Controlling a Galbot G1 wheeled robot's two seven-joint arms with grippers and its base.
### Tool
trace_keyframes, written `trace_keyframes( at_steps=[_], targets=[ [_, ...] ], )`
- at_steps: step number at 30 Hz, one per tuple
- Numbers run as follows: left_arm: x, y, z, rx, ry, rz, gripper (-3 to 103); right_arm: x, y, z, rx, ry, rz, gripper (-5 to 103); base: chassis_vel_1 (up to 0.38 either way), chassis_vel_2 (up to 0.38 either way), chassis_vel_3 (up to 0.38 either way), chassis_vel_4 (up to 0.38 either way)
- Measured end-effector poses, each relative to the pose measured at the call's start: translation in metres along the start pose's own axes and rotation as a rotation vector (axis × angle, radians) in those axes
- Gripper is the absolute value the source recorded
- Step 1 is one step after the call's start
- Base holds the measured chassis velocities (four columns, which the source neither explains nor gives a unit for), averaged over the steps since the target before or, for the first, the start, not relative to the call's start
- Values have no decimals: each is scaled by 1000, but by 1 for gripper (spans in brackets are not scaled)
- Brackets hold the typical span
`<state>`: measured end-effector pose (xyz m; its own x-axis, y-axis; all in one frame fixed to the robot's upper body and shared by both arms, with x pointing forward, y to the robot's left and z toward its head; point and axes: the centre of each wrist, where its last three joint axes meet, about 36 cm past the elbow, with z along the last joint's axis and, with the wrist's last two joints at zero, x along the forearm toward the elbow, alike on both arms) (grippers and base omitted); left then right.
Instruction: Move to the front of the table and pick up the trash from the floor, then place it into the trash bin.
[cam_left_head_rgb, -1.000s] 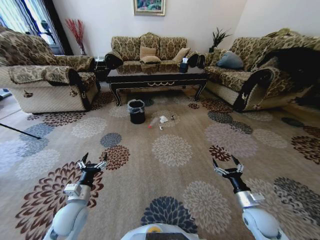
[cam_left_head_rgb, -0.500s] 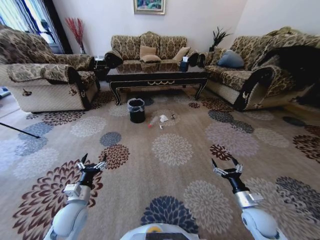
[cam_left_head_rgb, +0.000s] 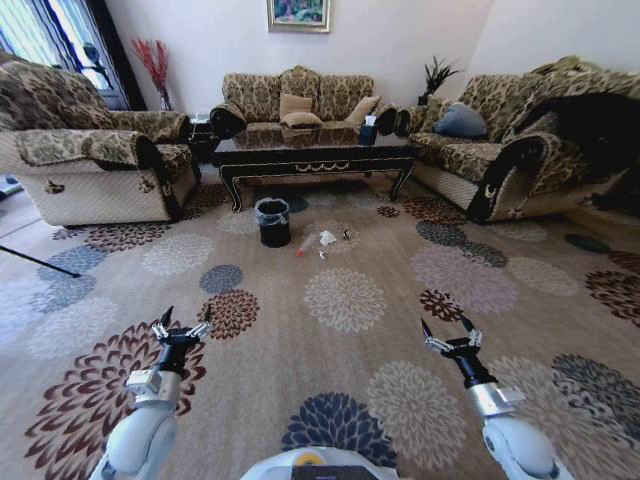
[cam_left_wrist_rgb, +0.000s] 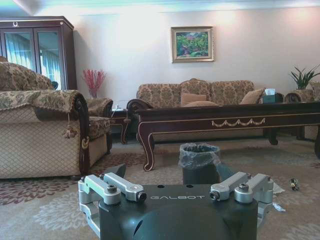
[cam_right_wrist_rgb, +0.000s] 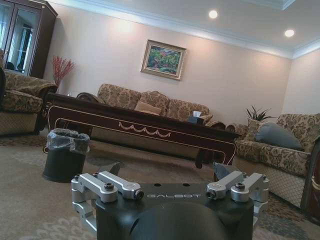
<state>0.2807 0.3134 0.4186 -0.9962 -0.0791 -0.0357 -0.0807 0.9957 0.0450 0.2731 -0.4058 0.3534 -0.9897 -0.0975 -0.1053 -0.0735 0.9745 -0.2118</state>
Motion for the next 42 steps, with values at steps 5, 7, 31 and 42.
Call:
trace_keyframes(
  at_steps=[5, 7, 31, 42],
  targets=[
    [0, 0, 1, 1, 0, 0, 100, 0, 0, 0, 1, 0, 1, 100, -111, 107, 116, -128],
    [-1, 0, 1, 1, -1, 0, 100, 0, -1, 0, 3, -1, 0, 100, -177, 185, 197, -180],
    [-2, 1, 4, 4, 1, -6, 100, 0, 3, 0, 4, -1, -6, 100, -303, 315, 309, -322],
    [-3, 2, 2, -4, 7, -20, 100, 1, 7, 1, 0, -1, -6, 100, -327, 318, 330, -329]
  ],
)
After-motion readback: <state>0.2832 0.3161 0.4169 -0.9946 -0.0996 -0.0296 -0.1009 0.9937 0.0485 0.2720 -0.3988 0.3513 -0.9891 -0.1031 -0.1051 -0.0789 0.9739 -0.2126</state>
